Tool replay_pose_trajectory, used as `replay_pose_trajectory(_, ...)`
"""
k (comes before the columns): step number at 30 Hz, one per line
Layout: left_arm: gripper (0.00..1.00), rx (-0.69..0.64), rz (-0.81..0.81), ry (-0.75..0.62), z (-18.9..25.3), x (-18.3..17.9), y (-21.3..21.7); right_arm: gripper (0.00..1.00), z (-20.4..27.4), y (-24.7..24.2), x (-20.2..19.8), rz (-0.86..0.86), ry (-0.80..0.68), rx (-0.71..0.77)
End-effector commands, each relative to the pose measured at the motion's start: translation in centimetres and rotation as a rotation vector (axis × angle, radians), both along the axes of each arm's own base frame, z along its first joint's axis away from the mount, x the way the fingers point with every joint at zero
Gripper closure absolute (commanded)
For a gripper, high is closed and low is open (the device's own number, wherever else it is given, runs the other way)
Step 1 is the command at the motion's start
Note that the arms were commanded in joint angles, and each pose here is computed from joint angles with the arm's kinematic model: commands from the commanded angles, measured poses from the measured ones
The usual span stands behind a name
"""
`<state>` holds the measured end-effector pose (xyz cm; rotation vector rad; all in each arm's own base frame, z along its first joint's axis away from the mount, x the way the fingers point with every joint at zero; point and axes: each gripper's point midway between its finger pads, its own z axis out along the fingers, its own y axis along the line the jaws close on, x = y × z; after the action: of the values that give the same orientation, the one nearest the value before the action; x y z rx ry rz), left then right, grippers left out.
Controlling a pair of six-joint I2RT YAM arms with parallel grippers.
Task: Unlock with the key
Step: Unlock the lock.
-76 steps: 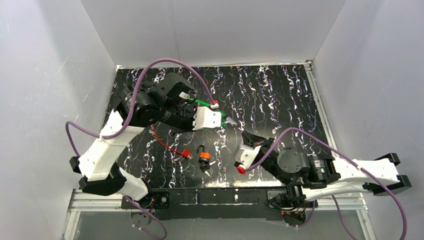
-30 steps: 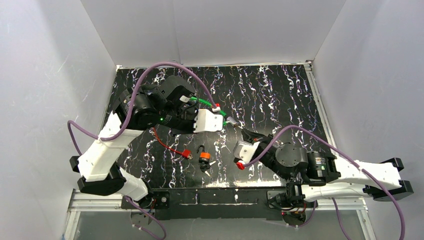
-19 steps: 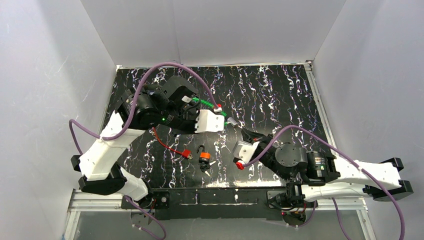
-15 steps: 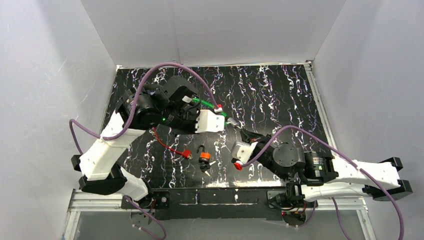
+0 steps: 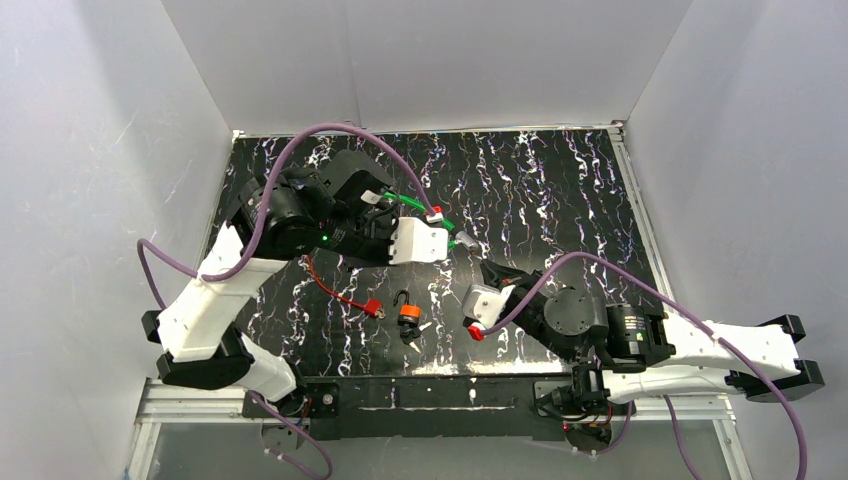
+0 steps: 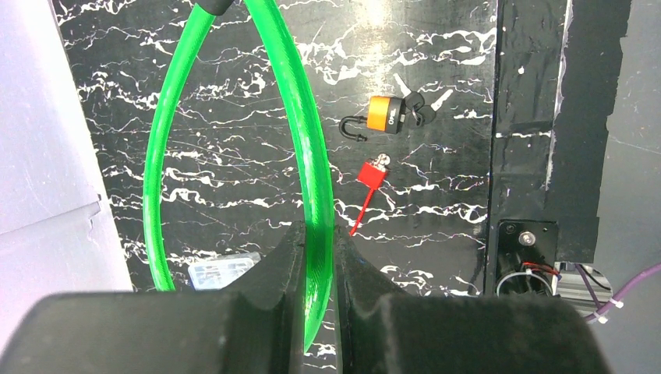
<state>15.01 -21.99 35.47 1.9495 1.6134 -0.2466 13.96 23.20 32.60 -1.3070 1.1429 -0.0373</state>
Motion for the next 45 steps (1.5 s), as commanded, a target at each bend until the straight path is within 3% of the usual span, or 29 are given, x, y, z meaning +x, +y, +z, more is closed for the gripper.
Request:
replay_pose_trajectory(1,1.0,0.132,0.0,0.074,-1.0,-2.4,3.8,0.99,0.7,-0.2,0.3,-0.027,0.011,0.065)
replay_pose_trajectory(24,1.0,0.178,-0.003,0.056,-1.7,-2.1,4.2,0.99,3.2,-0.6,0.5,-0.034,-0.026,0.08)
replay_pose_trajectory(45,1.0,0.156,-0.005,0.049,-1.1,-2.1,3.8,0.99,2.4,0.2,0.4,-0.023,-0.03,0.073)
